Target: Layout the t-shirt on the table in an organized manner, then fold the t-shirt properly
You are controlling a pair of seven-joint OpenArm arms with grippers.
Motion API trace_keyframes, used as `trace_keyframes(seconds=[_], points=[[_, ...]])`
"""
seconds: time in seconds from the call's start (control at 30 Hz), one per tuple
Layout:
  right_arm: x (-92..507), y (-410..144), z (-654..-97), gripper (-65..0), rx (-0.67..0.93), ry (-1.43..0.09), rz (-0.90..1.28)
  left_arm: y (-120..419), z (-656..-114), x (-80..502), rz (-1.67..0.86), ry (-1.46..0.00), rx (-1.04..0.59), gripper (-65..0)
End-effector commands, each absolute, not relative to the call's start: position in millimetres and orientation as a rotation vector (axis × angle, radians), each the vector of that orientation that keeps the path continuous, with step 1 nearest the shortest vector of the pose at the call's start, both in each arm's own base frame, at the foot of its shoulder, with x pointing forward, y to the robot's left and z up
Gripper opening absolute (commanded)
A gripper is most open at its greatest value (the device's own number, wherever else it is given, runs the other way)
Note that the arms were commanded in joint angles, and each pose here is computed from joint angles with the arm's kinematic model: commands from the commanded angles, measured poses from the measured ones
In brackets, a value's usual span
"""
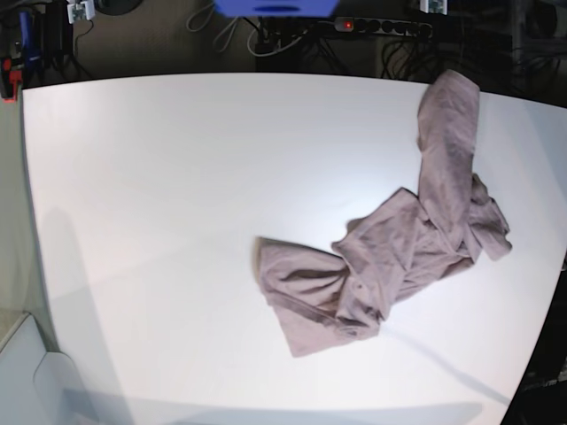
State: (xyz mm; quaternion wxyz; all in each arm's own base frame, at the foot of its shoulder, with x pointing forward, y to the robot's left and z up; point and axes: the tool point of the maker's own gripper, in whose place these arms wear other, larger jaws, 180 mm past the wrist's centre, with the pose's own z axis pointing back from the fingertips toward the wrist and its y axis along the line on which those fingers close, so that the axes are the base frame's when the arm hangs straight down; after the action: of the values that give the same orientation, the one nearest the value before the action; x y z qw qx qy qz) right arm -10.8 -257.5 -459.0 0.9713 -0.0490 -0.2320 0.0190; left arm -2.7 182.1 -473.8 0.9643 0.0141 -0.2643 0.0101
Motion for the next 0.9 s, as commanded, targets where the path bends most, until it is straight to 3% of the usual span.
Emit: trace_keyframes(seconds=[0.0,0.3,0.6,0.67,0.87], points=[[-8,-263,-447,-65.0,-0.106,-0.492,0.022,181,-461,2,0.022,-0.573,0.019,-65.0],[59,-261,-372,-65.0,-0.110,-0.730,0.034,165,-404,51,0.027,-0.751,-0.024,-65.0],[93,-250,-348,-65.0,-0.107,-0.826,-0.006,167,-383,68,0.092,-0.729,-0.001,-64.7],[100,-250,-346,-63.4,-0.107,-0.846,-0.007,176,-380,72,0.133,-0.747,0.029,-61.0],[127,-250,-337,-47.8,-0.104,-0.925,-0.011,191,-375,86,0.155,-0.792,0.068,-34.5]])
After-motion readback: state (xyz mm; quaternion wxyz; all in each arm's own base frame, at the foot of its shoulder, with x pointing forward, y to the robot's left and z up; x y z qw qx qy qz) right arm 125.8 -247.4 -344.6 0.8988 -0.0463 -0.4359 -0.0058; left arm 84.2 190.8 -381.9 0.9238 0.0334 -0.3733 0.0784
